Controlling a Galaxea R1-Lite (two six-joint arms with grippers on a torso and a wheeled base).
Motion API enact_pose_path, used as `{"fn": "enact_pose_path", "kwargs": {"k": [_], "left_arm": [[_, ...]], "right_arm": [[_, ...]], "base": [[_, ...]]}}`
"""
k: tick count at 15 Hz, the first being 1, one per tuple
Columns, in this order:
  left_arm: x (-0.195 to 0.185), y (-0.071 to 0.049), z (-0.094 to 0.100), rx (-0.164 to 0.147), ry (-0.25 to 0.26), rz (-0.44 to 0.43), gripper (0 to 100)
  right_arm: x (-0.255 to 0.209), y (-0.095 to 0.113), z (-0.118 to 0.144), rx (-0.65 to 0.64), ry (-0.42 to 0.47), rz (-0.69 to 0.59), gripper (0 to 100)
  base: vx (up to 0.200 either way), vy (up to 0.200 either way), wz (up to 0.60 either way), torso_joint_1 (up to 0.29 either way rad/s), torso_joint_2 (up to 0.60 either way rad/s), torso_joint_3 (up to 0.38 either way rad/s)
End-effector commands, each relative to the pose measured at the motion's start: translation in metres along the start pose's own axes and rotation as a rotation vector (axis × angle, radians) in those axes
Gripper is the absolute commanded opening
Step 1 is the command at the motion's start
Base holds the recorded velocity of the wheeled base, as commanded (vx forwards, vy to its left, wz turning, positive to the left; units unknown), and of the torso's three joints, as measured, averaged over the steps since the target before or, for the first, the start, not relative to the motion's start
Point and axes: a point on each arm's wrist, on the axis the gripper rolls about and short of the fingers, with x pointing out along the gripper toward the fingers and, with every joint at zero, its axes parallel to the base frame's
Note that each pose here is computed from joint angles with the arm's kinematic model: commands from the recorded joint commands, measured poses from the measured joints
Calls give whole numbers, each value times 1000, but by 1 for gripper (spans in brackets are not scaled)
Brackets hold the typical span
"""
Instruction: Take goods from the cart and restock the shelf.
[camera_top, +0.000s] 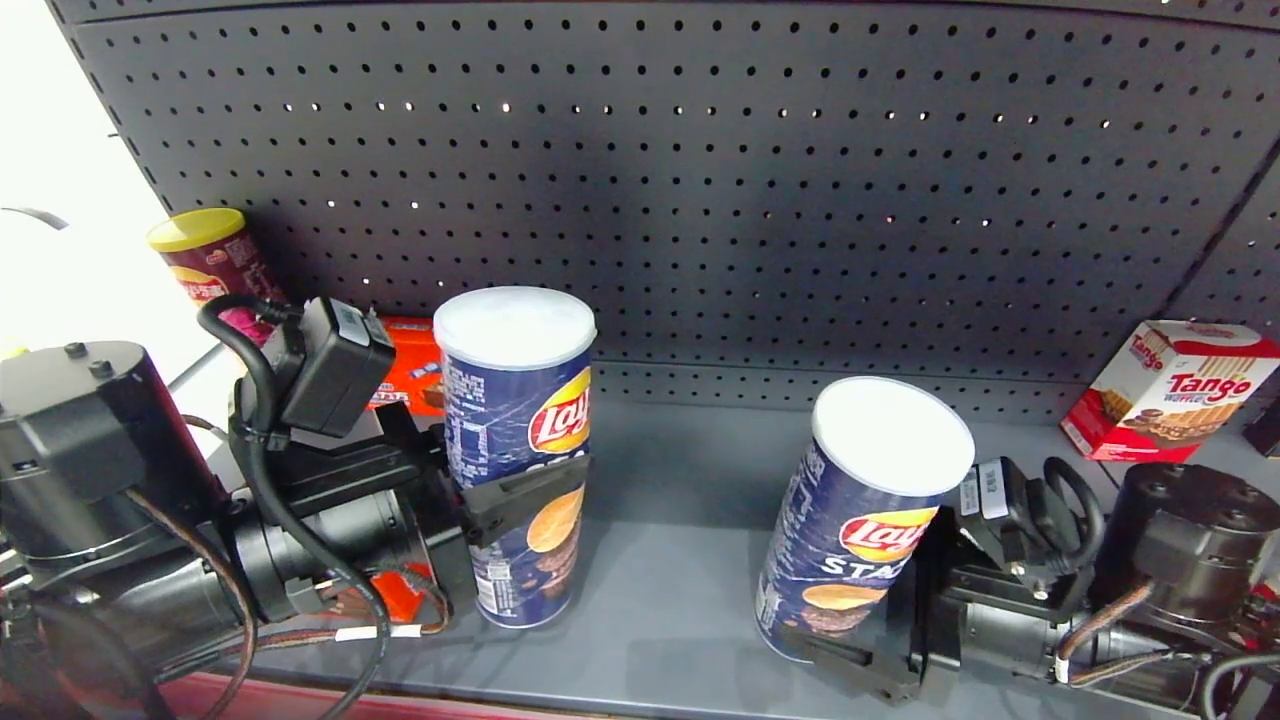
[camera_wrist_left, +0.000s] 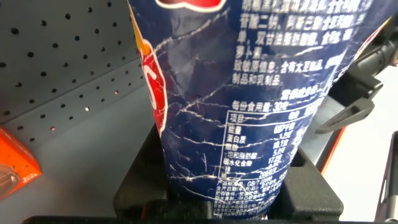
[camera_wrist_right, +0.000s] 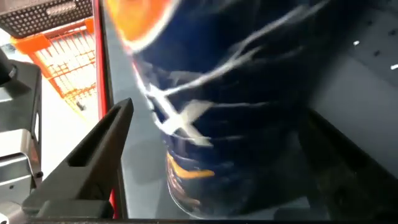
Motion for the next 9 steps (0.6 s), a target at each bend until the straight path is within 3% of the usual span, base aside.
{"fn": "enact_pose_path", "kwargs": {"k": [1, 9], "left_arm": [[0, 0, -1, -1, 1, 0, 0], [-1, 0, 0, 0, 0, 2, 0]], "right_arm": [[-14, 5, 6, -10, -15, -13, 100], [-45, 26, 4, -11, -11, 2, 100]], "base": [[0, 0, 0, 0, 0, 0], [0, 0, 0, 0, 0, 0]]}}
